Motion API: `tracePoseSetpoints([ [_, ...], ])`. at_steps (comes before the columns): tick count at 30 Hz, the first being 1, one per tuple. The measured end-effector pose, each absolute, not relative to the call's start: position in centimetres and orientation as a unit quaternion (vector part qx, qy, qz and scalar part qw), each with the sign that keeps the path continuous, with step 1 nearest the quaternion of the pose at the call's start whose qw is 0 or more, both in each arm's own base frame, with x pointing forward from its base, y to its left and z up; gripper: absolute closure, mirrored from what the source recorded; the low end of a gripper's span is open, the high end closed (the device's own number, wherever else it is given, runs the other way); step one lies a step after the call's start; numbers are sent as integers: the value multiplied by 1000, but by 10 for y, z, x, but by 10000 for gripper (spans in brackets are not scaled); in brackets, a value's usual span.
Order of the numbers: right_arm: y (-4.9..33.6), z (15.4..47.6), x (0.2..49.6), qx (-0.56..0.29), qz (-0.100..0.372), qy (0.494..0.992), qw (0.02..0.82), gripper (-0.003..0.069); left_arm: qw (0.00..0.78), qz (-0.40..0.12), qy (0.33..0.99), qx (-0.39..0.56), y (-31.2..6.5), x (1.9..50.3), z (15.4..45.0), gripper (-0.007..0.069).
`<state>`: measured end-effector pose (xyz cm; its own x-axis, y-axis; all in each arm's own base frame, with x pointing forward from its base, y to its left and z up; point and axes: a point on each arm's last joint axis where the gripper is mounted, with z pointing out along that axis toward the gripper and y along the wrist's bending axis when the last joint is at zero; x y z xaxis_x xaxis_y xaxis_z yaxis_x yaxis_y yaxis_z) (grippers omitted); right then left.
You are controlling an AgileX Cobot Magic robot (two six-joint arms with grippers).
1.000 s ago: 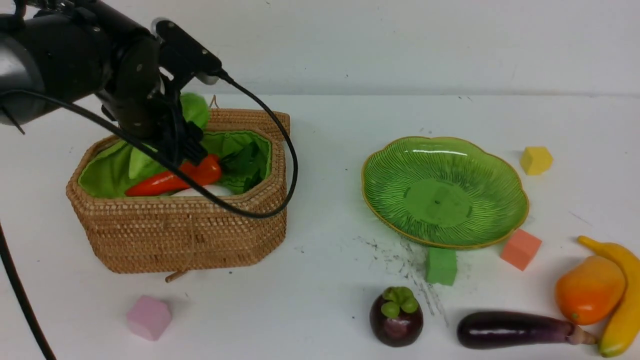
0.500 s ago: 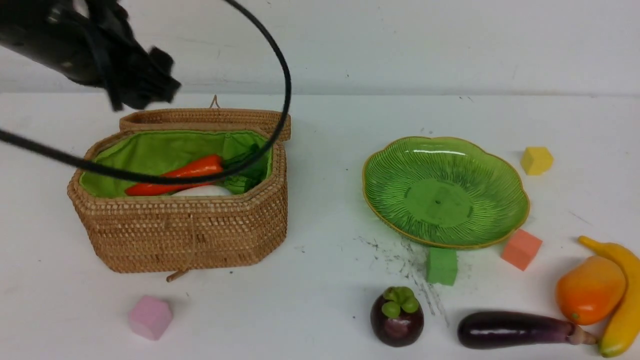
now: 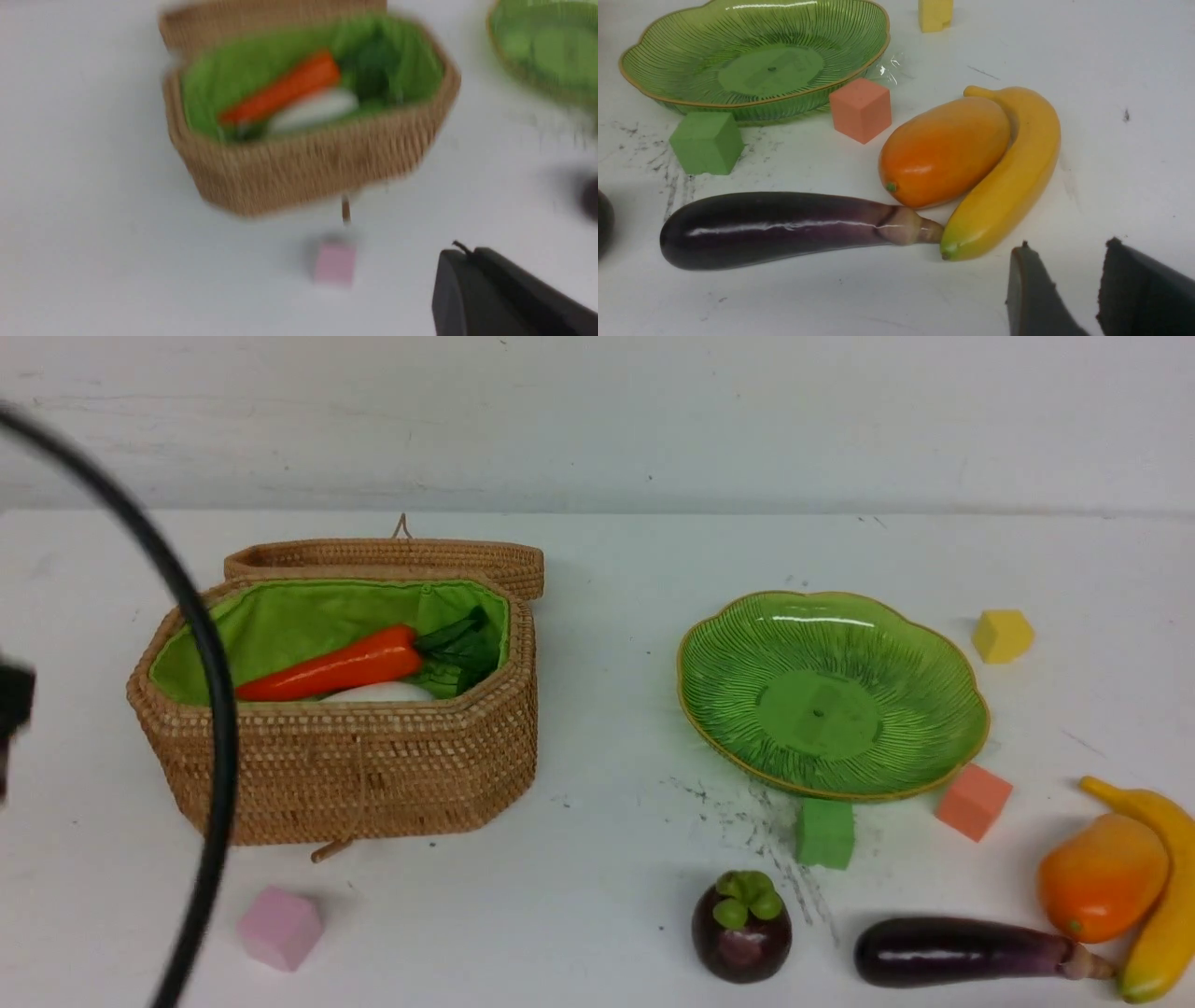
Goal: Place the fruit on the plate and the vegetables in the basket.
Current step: Grab an eggplant with your right arm and place it in the basket on the left.
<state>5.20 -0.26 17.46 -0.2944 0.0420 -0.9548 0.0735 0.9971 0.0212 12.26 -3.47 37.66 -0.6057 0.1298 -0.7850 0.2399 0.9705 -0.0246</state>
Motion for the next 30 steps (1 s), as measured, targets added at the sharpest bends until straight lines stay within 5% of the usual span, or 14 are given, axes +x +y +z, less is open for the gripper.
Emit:
tracePoseSetpoints([
  [8,-3,175,52,36,-13,804,593,416,331,-158,930,21,-45,112,313,638],
  [12,-3,175,52,36,-13,804,593,416,322,-155,934,17,-45,111,306,638],
  [18,-3,175,52,36,-13,804,593,416,352,-151,923,18,-44,116,309,638],
  [30,-3,175,52,36,-13,804,593,416,534,-211,818,-8,-46,130,339,638],
])
